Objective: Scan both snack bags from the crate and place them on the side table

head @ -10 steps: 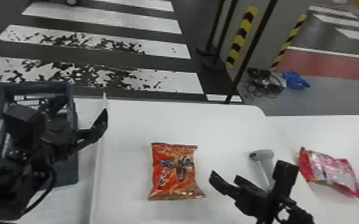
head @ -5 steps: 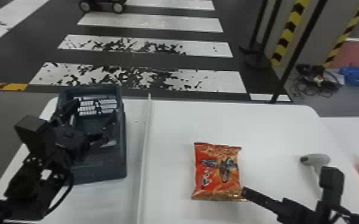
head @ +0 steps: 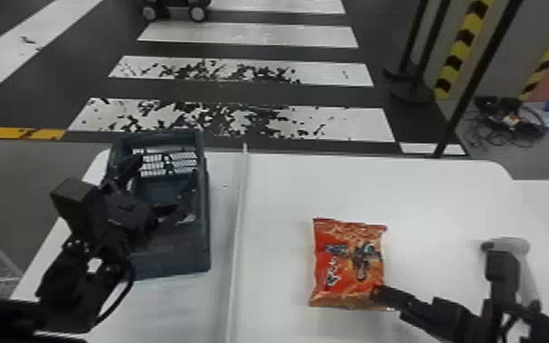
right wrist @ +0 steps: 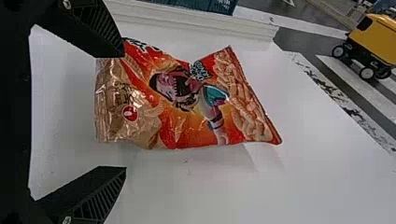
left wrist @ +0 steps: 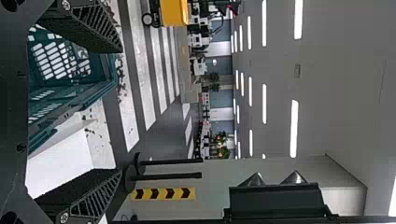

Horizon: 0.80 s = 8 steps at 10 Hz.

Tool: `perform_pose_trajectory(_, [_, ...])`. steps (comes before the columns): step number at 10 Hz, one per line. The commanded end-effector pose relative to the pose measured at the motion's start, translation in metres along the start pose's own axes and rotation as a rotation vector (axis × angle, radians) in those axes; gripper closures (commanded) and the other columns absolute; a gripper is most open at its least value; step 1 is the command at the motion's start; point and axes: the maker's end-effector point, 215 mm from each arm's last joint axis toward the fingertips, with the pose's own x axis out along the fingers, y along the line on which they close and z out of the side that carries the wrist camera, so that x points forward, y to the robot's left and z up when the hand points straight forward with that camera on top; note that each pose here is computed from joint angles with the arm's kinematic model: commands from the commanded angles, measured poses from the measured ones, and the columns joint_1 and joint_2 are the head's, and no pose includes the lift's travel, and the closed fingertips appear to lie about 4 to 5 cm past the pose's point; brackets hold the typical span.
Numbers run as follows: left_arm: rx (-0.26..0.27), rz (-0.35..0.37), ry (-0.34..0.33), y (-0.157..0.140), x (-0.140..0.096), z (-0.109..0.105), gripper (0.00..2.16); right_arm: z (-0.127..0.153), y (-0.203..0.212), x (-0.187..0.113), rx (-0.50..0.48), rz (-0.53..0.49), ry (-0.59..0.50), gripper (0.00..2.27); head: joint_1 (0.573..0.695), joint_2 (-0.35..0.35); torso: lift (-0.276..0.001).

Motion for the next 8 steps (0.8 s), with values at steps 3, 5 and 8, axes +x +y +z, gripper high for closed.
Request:
perform_pose_trajectory(3, [-0.009,0.006,0.004,0.001,-0.004,-0.004,0.08,-0.007,0.011,0.015,0.044,0.048,0.055,0.77,0.695,0.009,-0.098])
perform_pose_trajectory(5, [-0.008,0.03,0.0,0.006,-0.006,-0.005,0.08,-0.015,0.011,0.016,0.103,0.077,0.084,2.25,0.695,0.023,-0.098])
perform_pose_trajectory(8, [-0.018,0.077,0.013,0.012,-0.007,-0.01,0.08,-0.004,0.013,0.008,0.153,0.139,0.044,2.25,0.695,0.037,-0.098])
